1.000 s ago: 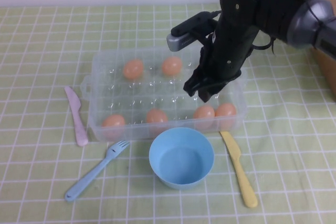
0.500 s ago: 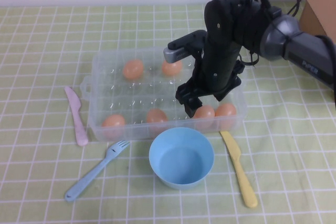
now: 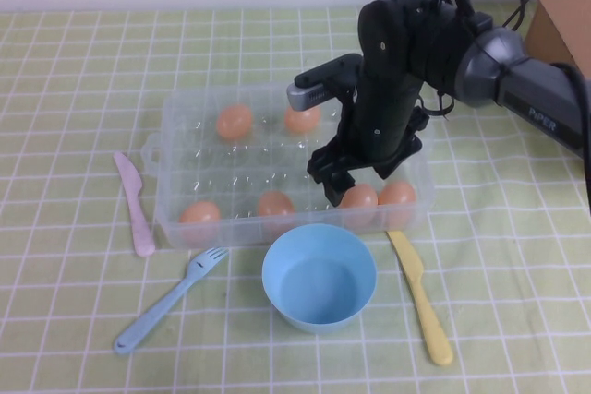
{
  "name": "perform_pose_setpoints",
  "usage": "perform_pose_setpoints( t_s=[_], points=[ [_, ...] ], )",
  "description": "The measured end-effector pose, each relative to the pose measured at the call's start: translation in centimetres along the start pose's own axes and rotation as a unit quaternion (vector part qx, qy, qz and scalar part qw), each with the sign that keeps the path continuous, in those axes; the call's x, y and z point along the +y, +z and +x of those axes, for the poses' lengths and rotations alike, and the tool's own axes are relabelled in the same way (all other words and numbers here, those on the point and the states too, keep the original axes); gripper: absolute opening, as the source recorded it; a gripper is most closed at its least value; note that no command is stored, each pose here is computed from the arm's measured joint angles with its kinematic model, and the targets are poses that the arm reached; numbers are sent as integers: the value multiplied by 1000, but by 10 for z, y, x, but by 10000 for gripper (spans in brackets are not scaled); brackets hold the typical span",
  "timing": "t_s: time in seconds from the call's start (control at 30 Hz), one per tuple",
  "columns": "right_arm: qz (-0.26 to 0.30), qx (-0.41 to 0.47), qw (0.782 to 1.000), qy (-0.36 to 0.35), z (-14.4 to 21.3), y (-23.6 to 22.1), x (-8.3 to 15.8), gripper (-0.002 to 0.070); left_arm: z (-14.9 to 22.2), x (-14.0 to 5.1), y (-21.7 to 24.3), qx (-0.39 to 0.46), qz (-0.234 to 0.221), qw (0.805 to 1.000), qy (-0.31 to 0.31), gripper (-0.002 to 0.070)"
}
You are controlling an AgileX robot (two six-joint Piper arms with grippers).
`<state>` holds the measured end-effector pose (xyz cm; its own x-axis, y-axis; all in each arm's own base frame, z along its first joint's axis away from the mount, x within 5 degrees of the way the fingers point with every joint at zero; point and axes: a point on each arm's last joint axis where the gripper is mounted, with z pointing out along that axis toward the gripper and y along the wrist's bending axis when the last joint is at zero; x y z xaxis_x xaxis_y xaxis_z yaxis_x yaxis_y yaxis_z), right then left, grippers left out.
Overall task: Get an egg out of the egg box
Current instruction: Pick up the egg from the plastic box
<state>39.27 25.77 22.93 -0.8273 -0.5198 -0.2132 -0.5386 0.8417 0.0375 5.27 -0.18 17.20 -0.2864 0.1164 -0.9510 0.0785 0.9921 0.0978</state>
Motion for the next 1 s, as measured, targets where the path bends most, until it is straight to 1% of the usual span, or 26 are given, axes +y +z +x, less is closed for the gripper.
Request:
perform_pose_setpoints(
  t_s=[0.23, 0.33, 0.43, 0.5, 0.57, 0.6, 0.77, 0.87, 1.0],
  points=[
    [-10, 17, 1000, 5, 0, 18, 1, 586, 0, 0, 0, 0, 0, 1000, 0, -4],
    [-18, 22, 1000, 8, 0, 27, 2, 565, 0, 0, 0, 0, 0, 1000, 0, -4],
    [-21, 27, 999, 6, 0, 31, 3, 514, 0, 0, 0, 0, 0, 1000, 0, -4],
    [-21, 28, 999, 1, 0, 32, 3, 468, 0, 0, 0, 0, 0, 1000, 0, -4],
    [-21, 29, 999, -1, 0, 33, 3, 402, 0, 0, 0, 0, 0, 1000, 0, -4],
    [-21, 29, 999, -2, 0, 33, 3, 385, 0, 0, 0, 0, 0, 1000, 0, -4],
    [-22, 26, 999, -9, -2, 31, 3, 382, 0, 0, 0, 0, 0, 1000, 0, -4],
    [-23, 9, 1000, -12, -7, 22, 3, 382, 0, 0, 0, 0, 0, 1000, 0, -4],
    [-23, -35, 999, -15, -17, -6, 5, 382, 0, 0, 0, 0, 0, 1000, 0, -4]
  ],
)
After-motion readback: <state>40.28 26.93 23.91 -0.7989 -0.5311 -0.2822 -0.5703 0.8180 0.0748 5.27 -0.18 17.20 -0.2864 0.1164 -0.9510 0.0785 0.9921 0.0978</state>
